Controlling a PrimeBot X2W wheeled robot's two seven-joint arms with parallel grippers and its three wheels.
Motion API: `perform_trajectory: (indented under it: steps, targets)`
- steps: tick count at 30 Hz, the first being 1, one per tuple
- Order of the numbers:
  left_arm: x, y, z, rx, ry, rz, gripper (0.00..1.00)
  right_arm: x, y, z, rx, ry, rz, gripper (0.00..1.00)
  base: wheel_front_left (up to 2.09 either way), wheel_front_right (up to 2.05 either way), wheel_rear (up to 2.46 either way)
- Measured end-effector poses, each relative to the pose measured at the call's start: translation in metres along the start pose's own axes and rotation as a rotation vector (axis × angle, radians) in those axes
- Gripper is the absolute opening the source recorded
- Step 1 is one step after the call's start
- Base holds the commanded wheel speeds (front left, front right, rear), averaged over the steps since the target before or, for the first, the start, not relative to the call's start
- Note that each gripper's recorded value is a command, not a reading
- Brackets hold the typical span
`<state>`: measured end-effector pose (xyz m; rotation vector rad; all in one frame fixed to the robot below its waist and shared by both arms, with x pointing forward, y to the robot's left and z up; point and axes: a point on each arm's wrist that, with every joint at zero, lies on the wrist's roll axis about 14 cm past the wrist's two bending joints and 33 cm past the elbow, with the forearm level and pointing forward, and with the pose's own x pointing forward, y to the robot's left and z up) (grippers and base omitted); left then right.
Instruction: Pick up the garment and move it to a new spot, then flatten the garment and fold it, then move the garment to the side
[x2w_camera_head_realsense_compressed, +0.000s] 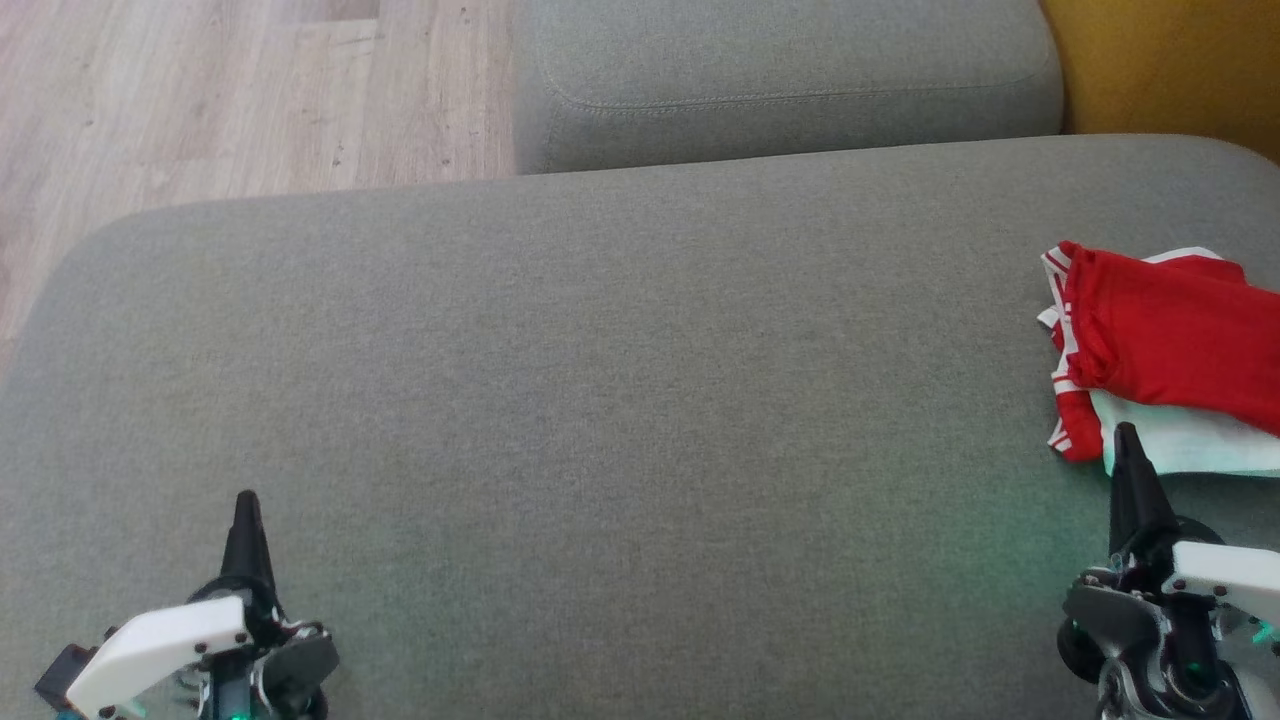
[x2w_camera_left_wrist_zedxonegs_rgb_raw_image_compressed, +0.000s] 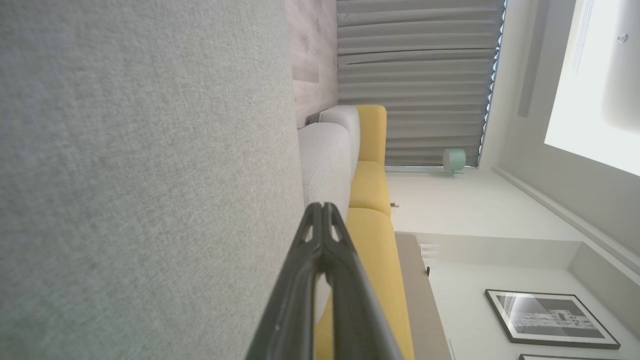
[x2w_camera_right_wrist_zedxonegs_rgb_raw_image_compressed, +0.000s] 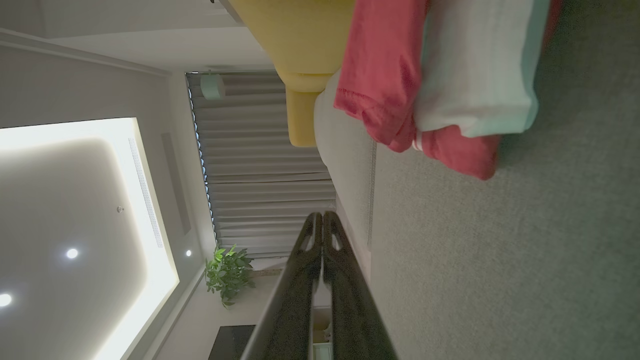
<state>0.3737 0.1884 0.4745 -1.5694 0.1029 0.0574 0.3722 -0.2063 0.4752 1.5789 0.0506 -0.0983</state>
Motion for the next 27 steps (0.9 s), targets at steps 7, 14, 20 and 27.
perform_trajectory:
  steps: [7,14,20,27]
  targets:
    - [0.0000,0.0000,0.0002,0.000,0.000,0.000,0.00,0.0000,0.0000,0.0000,0.000,0.000,0.000,0.00,0.00,0.00,0.00]
    - [0.0000,0.0000,0.0002,0.000,-0.001,0.000,0.00,0.0001,0.0001,0.0000,0.000,0.000,0.000,0.00,0.00,0.00,0.00]
    - [0.0000,0.0000,0.0004,0.000,-0.001,0.000,0.00,0.0001,0.0001,0.0000,0.000,0.000,0.000,0.00,0.00,0.00,0.00]
    - [0.0000,0.0000,0.0004,-0.001,-0.001,0.000,0.00,0.0001,0.0001,0.0000,0.000,0.000,0.000,0.00,0.00,0.00,0.00]
